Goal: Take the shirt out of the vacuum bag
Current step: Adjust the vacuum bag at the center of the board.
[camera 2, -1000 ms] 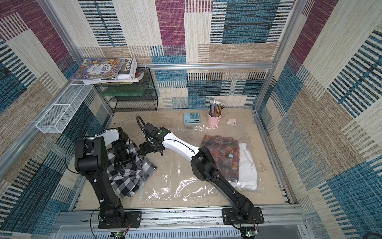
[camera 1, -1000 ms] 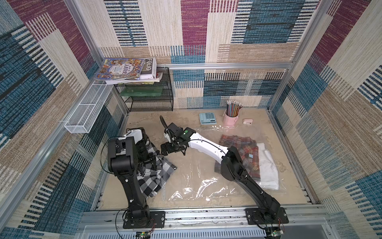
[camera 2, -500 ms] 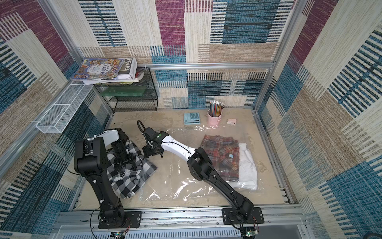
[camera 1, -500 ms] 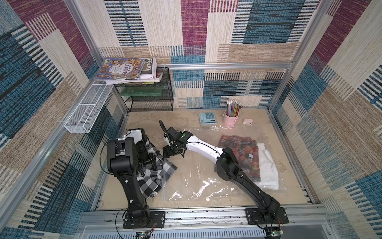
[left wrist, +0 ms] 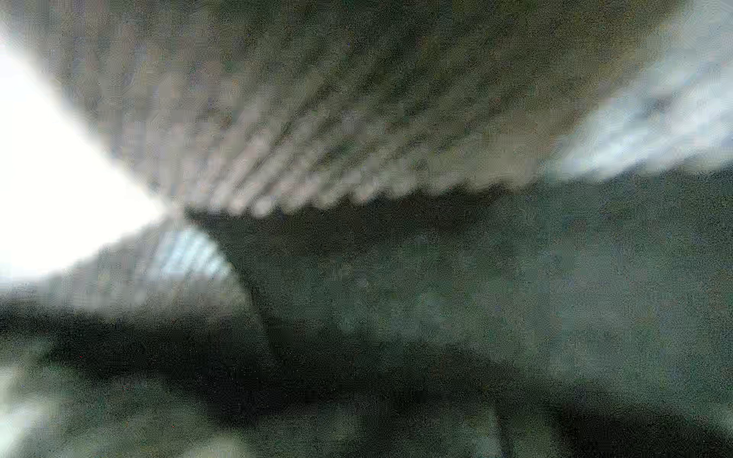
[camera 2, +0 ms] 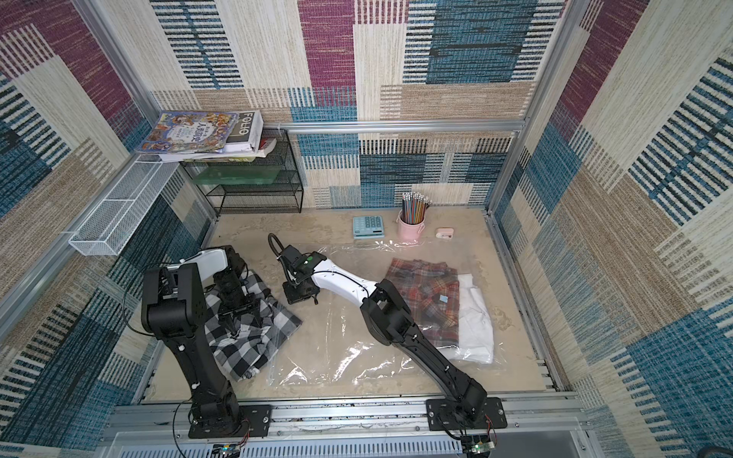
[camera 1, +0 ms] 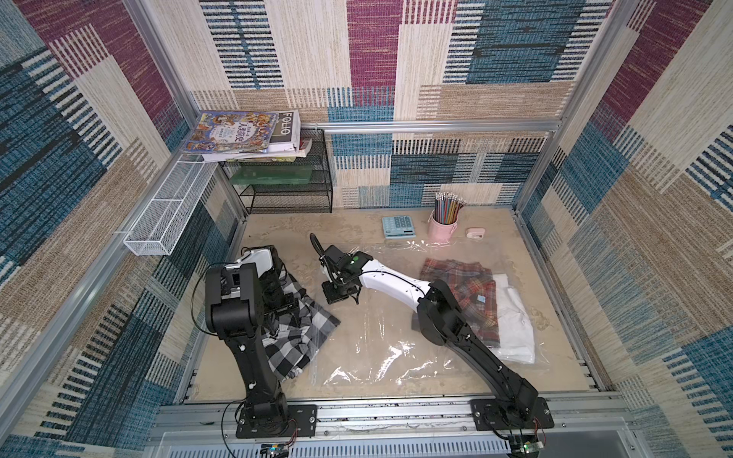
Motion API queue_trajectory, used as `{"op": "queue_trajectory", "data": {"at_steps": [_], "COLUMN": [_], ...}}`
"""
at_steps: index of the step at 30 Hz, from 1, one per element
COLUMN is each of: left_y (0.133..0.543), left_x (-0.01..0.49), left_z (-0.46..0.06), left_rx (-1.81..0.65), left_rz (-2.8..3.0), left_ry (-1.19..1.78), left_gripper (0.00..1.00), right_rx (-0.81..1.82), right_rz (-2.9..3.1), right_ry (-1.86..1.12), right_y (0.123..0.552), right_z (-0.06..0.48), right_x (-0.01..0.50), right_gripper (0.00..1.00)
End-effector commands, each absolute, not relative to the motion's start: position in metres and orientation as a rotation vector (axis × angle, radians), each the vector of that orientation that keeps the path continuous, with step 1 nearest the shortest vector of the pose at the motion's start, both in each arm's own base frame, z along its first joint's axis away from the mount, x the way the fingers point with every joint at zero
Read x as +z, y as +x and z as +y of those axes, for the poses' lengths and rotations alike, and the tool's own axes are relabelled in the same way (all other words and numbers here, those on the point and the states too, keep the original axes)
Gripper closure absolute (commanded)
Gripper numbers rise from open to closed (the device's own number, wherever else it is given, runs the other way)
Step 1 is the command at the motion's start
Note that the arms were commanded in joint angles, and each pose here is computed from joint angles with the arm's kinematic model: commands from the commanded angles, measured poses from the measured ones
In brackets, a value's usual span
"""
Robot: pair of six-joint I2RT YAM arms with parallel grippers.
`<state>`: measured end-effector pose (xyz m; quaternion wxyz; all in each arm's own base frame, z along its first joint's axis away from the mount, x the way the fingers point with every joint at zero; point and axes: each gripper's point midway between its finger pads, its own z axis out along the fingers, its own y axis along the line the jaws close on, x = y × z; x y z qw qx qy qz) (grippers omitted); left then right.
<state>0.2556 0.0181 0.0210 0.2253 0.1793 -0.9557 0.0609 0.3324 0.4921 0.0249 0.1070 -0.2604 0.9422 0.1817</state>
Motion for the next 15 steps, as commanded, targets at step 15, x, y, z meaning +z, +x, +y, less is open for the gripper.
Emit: {"op": "queue_trajectory", "data": {"at_steps": [15], "left_y": [0.316], "left_x": [0.011], "left_z": [0.027], "left_rx": [0.256], "left_rz": [-2.813], "left_ry": [0.615], "left_gripper": [0.24], "right_rx": [-0.040], "right_rz": [2.992], "right_ry": [-0.324], "right_y": [0.309], "right_z": [0.244], "right_x": [-0.026], "right_gripper": [0.80]}}
